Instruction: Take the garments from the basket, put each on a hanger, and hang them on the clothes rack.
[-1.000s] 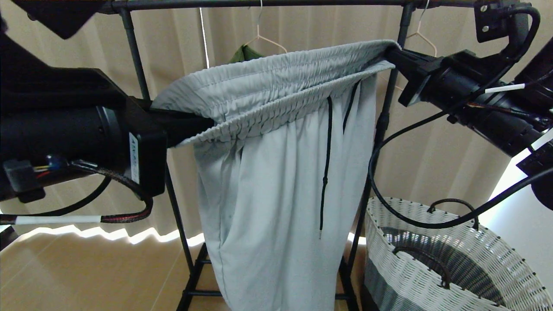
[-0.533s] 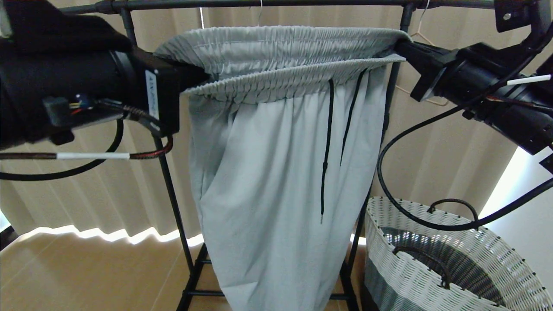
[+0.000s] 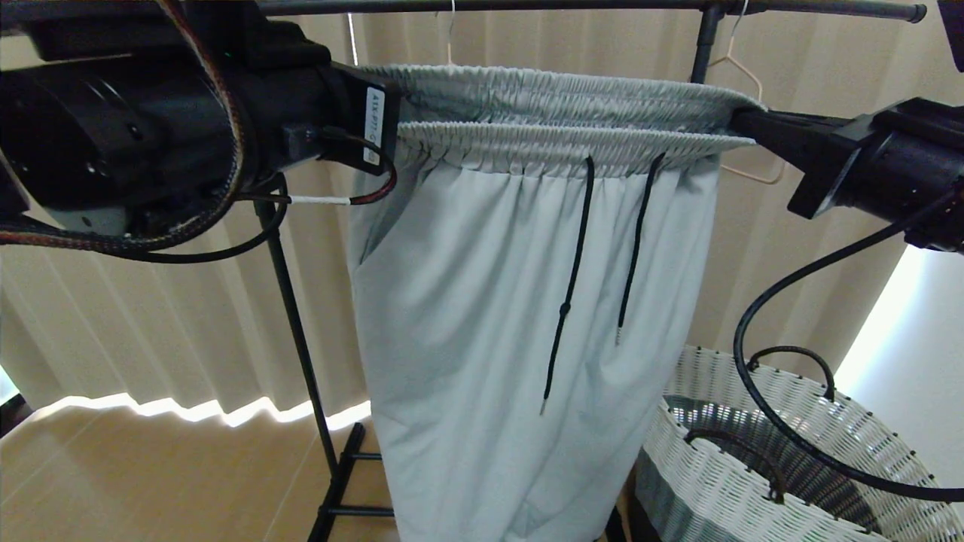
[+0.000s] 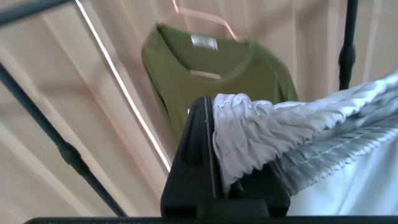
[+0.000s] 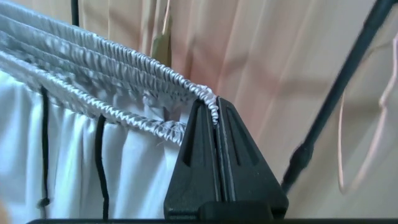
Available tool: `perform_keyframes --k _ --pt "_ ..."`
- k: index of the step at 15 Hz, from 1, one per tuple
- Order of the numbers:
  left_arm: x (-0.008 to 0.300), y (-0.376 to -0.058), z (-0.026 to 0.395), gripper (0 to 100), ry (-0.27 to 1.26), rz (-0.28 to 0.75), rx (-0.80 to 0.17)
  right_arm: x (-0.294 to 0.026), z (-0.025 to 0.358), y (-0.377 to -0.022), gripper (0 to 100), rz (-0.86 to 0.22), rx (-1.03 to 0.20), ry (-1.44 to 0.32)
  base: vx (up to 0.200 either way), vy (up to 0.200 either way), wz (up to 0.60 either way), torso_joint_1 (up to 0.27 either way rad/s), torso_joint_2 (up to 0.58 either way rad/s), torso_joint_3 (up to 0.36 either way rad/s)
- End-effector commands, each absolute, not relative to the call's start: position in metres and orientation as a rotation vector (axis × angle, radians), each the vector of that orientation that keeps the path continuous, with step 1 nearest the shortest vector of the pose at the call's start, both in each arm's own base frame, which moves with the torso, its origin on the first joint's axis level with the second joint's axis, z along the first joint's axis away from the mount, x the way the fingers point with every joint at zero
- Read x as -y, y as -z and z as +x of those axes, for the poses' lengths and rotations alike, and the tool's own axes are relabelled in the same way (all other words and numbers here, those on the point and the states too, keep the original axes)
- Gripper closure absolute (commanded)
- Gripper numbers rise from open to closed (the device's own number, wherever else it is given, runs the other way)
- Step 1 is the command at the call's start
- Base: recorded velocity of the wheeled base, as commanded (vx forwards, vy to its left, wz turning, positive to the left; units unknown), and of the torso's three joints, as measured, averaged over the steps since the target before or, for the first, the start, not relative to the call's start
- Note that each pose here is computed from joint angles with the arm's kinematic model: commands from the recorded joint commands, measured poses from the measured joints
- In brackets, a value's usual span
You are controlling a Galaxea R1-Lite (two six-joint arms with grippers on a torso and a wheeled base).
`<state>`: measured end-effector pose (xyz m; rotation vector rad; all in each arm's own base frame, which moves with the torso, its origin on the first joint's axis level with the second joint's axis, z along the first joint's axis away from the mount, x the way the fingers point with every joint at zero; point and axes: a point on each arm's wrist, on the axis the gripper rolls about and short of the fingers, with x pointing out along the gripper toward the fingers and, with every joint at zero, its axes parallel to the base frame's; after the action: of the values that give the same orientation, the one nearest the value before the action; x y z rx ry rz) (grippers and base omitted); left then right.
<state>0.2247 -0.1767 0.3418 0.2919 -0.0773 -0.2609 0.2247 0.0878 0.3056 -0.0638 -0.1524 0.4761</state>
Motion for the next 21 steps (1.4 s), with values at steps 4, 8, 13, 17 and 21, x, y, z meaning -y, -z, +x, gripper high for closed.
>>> perform_keyframes --k 4,8,13,17,21 --pt "0.175 -0.336 0.223 100 0.265 0.308 0.06 -0.086 0.22 -0.312 100 -0.06 0.183 -0.48 0.0 0.0 0.0 0.0 0.0 0.0" --pt "0.174 -0.335 0.221 100 0.265 0.31 0.057 -0.086 0.22 -0.309 100 -0.061 0.172 -0.48 0.0 0.0 0.0 0.0 0.0 0.0" --pt "0.17 -0.329 0.217 100 0.268 0.319 0.042 -0.087 0.221 -0.305 100 -0.063 0.155 -0.483 0.0 0.0 0.0 0.0 0.0 0.0" --pt "0.169 -0.325 0.215 100 0.272 0.329 0.03 -0.089 0.22 -0.295 100 -0.068 0.122 -0.492 0.0 0.0 0.0 0.0 0.0 0.0" --pt "0.169 -0.324 0.215 100 0.273 0.33 0.029 -0.088 0.219 -0.294 100 -0.082 0.11 -0.492 0.0 0.0 0.0 0.0 0.0 0.0"
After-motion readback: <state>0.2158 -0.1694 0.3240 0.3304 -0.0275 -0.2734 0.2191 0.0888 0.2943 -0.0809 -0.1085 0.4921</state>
